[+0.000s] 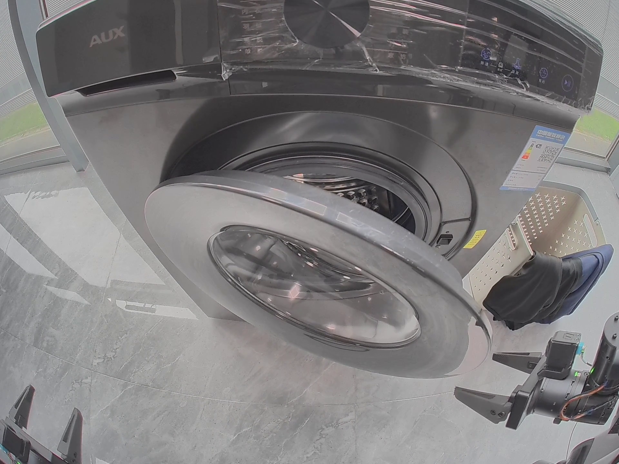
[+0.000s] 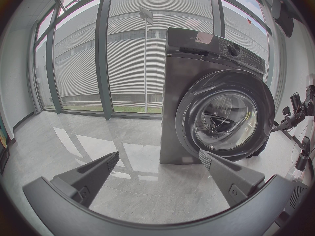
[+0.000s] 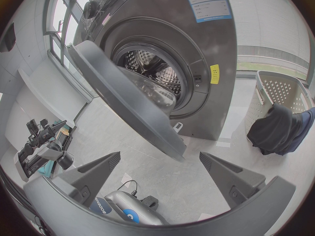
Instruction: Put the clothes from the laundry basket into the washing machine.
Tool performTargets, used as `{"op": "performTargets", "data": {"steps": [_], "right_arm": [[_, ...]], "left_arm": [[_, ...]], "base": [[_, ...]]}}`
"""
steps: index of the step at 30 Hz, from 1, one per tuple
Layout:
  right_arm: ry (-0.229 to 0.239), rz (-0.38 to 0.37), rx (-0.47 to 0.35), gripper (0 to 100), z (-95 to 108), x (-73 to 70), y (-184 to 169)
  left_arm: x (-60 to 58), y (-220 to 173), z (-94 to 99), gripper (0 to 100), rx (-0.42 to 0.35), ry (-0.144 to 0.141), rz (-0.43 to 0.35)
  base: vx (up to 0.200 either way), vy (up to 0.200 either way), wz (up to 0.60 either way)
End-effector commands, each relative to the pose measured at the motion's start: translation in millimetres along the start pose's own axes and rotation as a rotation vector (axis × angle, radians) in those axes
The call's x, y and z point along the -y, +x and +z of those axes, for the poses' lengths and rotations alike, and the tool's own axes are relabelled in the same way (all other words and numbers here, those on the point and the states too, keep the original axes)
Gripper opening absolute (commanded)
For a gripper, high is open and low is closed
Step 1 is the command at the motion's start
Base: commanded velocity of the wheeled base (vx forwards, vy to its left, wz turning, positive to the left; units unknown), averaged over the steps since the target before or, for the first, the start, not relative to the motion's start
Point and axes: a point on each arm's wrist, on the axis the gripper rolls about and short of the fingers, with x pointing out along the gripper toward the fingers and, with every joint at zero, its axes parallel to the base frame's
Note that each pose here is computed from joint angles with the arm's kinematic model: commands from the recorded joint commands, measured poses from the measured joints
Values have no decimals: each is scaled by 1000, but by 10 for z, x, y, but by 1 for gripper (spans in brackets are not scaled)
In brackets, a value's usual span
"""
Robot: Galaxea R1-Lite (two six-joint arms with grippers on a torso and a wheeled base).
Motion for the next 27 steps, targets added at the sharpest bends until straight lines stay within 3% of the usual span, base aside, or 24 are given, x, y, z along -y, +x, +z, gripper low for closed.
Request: {"op": "performTargets", "data": {"steps": [1,12,18,27], "right_arm": [[4,-3,12,100,-18,18,-50],[2,20,21,100,-38,8,-101],[3,30,42,100,-43,11,-161],[-6,58,80,100,90,-30,-129]], "left_arm": [[-2,2,-44,100,-3,1,0],[-2,2,-44,100,-3,1,2],[-2,2,-42,100,-1,-1,2],[-2,2,-42,100,-1,2,0]], "base": [[0,0,0],[0,0,0],[-200,0,0],[0,0,0]]}}
